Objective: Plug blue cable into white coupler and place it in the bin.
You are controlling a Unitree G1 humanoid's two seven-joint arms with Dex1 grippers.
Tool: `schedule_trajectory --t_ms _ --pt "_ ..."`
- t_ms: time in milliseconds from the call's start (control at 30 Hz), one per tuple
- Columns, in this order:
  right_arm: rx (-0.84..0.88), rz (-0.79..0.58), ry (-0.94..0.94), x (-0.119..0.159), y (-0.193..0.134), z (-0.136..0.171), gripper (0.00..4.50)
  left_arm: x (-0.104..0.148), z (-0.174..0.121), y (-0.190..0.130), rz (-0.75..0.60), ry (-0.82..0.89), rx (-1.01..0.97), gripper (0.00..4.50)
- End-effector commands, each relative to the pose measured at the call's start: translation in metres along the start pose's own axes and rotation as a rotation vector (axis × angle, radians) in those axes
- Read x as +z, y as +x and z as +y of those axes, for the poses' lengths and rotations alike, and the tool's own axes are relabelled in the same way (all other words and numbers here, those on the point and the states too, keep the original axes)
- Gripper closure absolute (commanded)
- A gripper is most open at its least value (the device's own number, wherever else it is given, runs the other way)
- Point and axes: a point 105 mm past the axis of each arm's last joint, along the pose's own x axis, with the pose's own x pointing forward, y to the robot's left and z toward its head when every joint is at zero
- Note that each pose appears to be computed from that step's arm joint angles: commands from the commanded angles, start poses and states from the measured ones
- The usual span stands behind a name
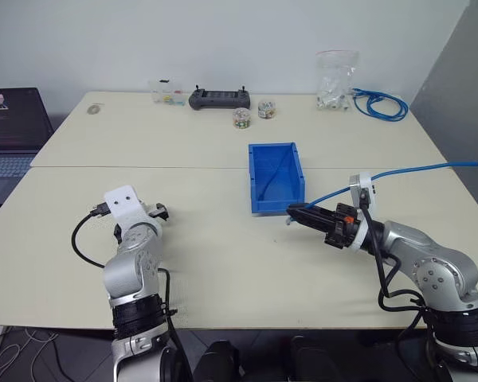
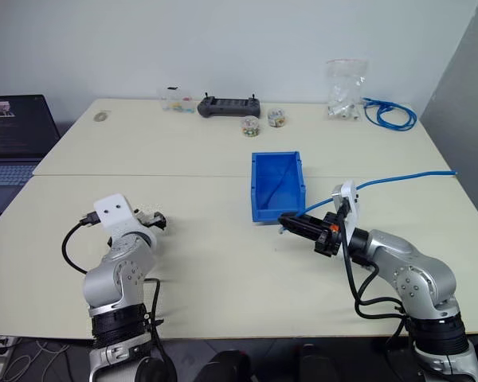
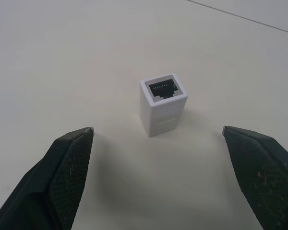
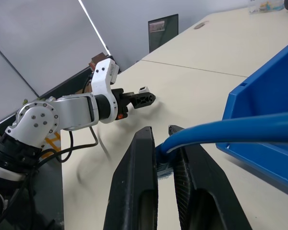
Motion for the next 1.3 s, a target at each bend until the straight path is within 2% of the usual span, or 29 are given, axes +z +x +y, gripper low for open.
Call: schedule_trajectory --t_ms 33,300,533,667,1100,1133,1233,1300 --pt "0.014 -0.028 -0.041 0.012 -0.001 0.005 4.34 0.015 -0.002 0.001 -0.043 -0.006 0.019 0.0" --pt "0.013 -0.025 -0.042 0.011 -0.001 0.005 4.34 0.029 -0.003 0.013 -0.057 -0.014 0.033 0.0" --pt "0.013 -0.022 -0.04 0.01 -0.001 0.005 4.34 0.031 0.001 0.018 -0.057 -0.015 0.049 0.0" --pt "0.012 -0.022 -0.04 0.009 0.0 0.005 4.34 0.03 0.002 0.02 -0.049 -0.013 0.056 0.59" --pt "0.009 -0.025 -0.042 0.009 0.0 0.005 4.34 0.029 0.006 0.024 -0.052 0.002 0.057 3.44" --pt "0.008 -0.025 -0.043 0.009 0.0 0.005 4.34 0.029 0.007 0.024 -0.051 0.003 0.057 3.59" --pt "0.006 -0.024 -0.044 0.009 -0.001 0.005 4.34 0.023 0.004 0.023 -0.028 -0.002 -0.001 3.63" --pt "0.001 -0.017 -0.055 0.008 -0.003 0.005 4.34 0.024 -0.006 0.017 -0.052 0.058 -0.143 3.63"
